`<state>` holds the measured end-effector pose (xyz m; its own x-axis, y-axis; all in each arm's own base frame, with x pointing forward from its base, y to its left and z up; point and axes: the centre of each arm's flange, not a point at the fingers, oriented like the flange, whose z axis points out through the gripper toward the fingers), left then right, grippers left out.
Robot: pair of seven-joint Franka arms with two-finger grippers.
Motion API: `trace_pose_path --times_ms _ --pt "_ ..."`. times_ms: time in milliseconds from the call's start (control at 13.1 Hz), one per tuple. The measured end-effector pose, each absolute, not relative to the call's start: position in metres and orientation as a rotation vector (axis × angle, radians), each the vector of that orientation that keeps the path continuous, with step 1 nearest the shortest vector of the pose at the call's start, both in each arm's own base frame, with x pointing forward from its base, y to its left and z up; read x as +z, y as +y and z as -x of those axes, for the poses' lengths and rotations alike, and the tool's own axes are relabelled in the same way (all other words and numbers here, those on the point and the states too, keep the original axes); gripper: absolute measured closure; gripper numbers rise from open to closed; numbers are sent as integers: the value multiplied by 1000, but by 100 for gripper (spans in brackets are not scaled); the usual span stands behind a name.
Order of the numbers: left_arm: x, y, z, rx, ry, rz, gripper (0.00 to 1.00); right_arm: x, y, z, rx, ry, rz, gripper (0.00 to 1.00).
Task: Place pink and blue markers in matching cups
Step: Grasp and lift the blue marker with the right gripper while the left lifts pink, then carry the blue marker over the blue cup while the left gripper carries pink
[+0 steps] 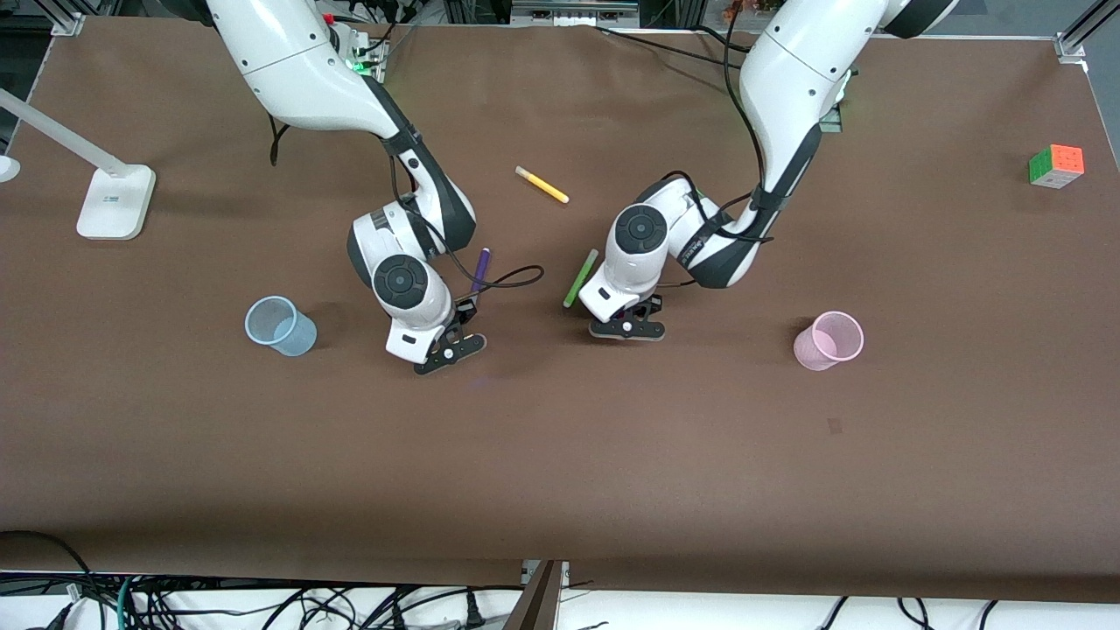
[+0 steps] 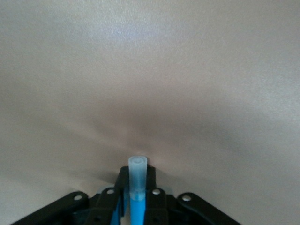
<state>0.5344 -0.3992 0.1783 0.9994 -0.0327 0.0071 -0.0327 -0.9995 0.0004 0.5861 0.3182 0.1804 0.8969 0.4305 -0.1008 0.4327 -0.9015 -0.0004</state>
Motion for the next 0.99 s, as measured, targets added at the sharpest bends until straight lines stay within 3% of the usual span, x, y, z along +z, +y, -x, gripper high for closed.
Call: trace_pose_path --times_ms 459,765,995 --pt "270 -321 -582 -39 -197 -3226 82 250 299 -635 47 900 -3006 83" --pt "357 -217 -612 -212 -346 -3155 82 298 231 -667 54 1205 -2931 83" --pt "385 -141 -626 -295 -370 -3037 82 332 187 -677 48 1470 -2915 83"
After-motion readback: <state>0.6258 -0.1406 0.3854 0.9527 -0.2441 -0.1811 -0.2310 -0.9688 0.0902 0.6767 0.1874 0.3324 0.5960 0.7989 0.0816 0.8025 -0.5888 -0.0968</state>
